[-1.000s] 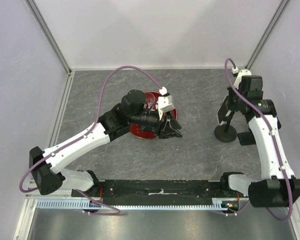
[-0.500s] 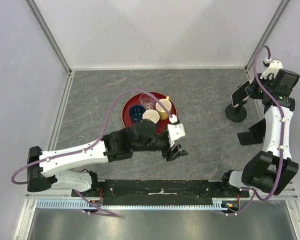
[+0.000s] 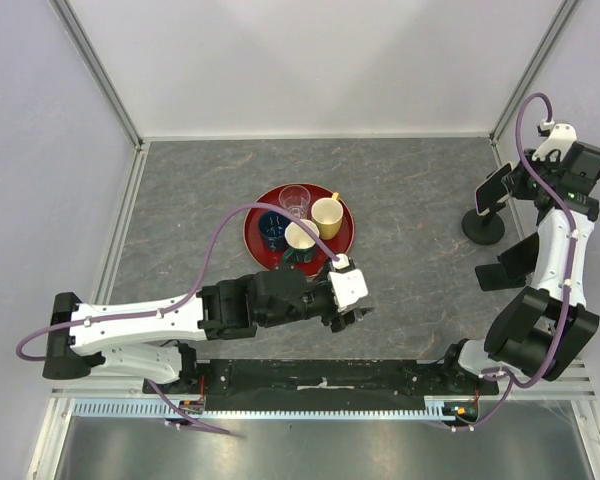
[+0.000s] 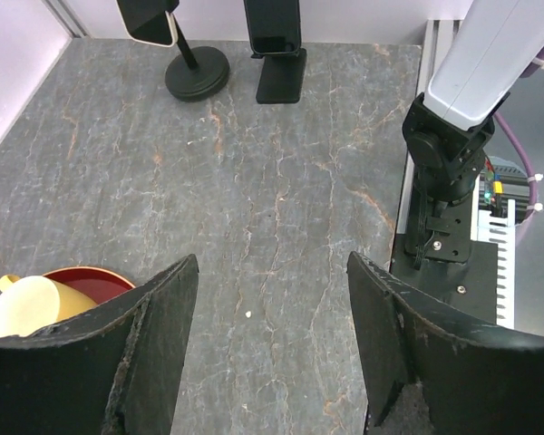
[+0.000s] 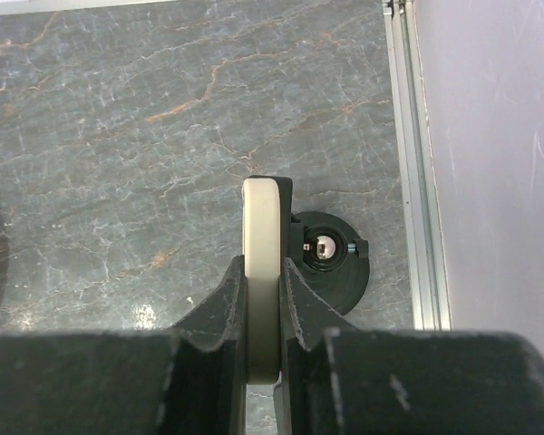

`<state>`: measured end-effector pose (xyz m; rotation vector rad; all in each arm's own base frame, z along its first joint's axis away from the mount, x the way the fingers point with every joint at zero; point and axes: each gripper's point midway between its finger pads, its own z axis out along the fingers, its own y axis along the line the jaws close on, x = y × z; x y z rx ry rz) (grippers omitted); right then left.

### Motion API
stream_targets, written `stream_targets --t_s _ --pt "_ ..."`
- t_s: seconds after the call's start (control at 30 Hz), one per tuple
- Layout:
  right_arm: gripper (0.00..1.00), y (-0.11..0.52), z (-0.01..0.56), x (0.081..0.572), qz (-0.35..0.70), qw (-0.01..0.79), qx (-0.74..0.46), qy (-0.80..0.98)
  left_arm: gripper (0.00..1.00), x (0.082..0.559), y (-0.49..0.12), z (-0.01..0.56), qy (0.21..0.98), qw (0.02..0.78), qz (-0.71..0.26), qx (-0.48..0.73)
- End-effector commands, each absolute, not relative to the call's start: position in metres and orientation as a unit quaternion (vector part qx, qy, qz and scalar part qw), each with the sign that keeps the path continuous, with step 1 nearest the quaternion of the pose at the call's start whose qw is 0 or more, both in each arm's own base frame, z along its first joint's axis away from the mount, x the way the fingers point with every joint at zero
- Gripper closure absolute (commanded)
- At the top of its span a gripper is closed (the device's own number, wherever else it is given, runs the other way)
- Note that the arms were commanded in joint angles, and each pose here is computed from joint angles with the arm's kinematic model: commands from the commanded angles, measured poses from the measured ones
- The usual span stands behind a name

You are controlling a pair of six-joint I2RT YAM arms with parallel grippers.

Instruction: Place the phone on the phone stand

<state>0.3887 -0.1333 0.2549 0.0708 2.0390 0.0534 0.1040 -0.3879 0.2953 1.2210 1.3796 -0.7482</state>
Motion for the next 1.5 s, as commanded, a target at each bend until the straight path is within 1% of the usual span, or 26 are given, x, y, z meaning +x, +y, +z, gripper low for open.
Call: stream_targets --t_s 0.0,0.13,0.3,0.33,0.37,0.4,0.43,0.5,0.67,0.7,0.87,0.93,0.97,1.0,1.07,1.1,1.13,1.17,1.2,1.27,1.3,1.37,1.4,1.47 --pt "1.00 -0.147 0.311 0.410 -0.032 0.606 -0.021 0.794 0.27 0.108 -0.387 0.313 0.558 0.586 -0.301 0.504" --pt "1.00 -0.151 0.306 0.408 -0.044 0.600 -0.024 0.799 0.26 0.111 -0.388 0.307 0.562 0.585 -0.291 0.507" --pt "1.00 -0.150 0.298 0.409 -0.035 0.593 -0.018 0.804 0.26 0.111 -0.389 0.305 0.562 0.586 -0.289 0.507" --pt "0.98 -0.151 0.293 0.407 -0.037 0.588 -0.012 0.808 0.26 0.112 -0.388 0.305 0.562 0.586 -0.289 0.508" --pt "0.92 -0.153 0.293 0.405 -0.042 0.588 -0.007 0.808 0.26 0.111 -0.389 0.306 0.560 0.587 -0.289 0.508" --pt "0.73 -0.153 0.290 0.405 -0.042 0.587 -0.004 0.809 0.26 0.111 -0.388 0.305 0.561 0.587 -0.289 0.508" --pt "0.66 -0.151 0.286 0.404 -0.041 0.585 -0.003 0.810 0.26 0.112 -0.388 0.305 0.561 0.588 -0.289 0.507" --pt "0.55 -0.149 0.288 0.404 -0.041 0.586 -0.005 0.809 0.26 0.113 -0.387 0.303 0.562 0.589 -0.283 0.508" --pt "0.48 -0.152 0.294 0.404 -0.050 0.579 0.008 0.814 0.27 0.114 -0.387 0.297 0.564 0.586 -0.277 0.512" --pt "0.43 -0.153 0.297 0.404 -0.059 0.577 0.016 0.814 0.27 0.115 -0.388 0.296 0.565 0.586 -0.275 0.512" --pt "0.29 -0.169 0.314 0.392 -0.100 0.561 0.079 0.818 0.27 0.119 -0.387 0.295 0.568 0.587 -0.270 0.510" --pt "0.17 -0.172 0.321 0.385 -0.106 0.558 0.108 0.816 0.27 0.123 -0.385 0.296 0.568 0.590 -0.267 0.508" --pt "0.06 -0.172 0.327 0.381 -0.107 0.560 0.120 0.813 0.27 0.124 -0.386 0.302 0.564 0.598 -0.273 0.499" --pt "0.02 -0.169 0.324 0.376 -0.102 0.548 0.133 0.819 0.27 0.129 -0.384 0.302 0.568 0.600 -0.269 0.495" --pt "0.02 -0.168 0.336 0.371 -0.119 0.546 0.144 0.817 0.27 0.134 -0.383 0.302 0.571 0.602 -0.267 0.491" --pt "0.02 -0.154 0.337 0.374 -0.118 0.544 0.138 0.819 0.27 0.141 -0.381 0.302 0.575 0.604 -0.263 0.485" --pt "0.02 -0.157 0.341 0.367 -0.151 0.531 0.154 0.819 0.27 0.144 -0.379 0.302 0.578 0.604 -0.262 0.482" --pt "0.02 -0.150 0.344 0.366 -0.155 0.529 0.161 0.818 0.27 0.148 -0.379 0.301 0.581 0.604 -0.260 0.480" --pt "0.02 -0.126 0.346 0.372 -0.145 0.531 0.144 0.823 0.27 0.155 -0.376 0.301 0.584 0.607 -0.256 0.474" --pt "0.02 -0.101 0.351 0.369 -0.140 0.526 0.137 0.827 0.27 0.162 -0.373 0.302 0.590 0.608 -0.256 0.466" --pt "0.02 -0.067 0.347 0.372 -0.120 0.526 0.118 0.834 0.27 0.172 -0.368 0.303 0.595 0.612 -0.251 0.457" --pt "0.02 -0.030 0.346 0.366 -0.089 0.533 0.095 0.836 0.27 0.180 -0.363 0.305 0.600 0.616 -0.248 0.447" --pt "0.02 0.003 0.335 0.364 -0.057 0.529 0.077 0.843 0.27 0.188 -0.358 0.308 0.602 0.623 -0.244 0.436" --pt "0.02 0.034 0.340 0.349 -0.020 0.549 0.078 0.832 0.27 0.195 -0.349 0.315 0.600 0.636 -0.241 0.421"
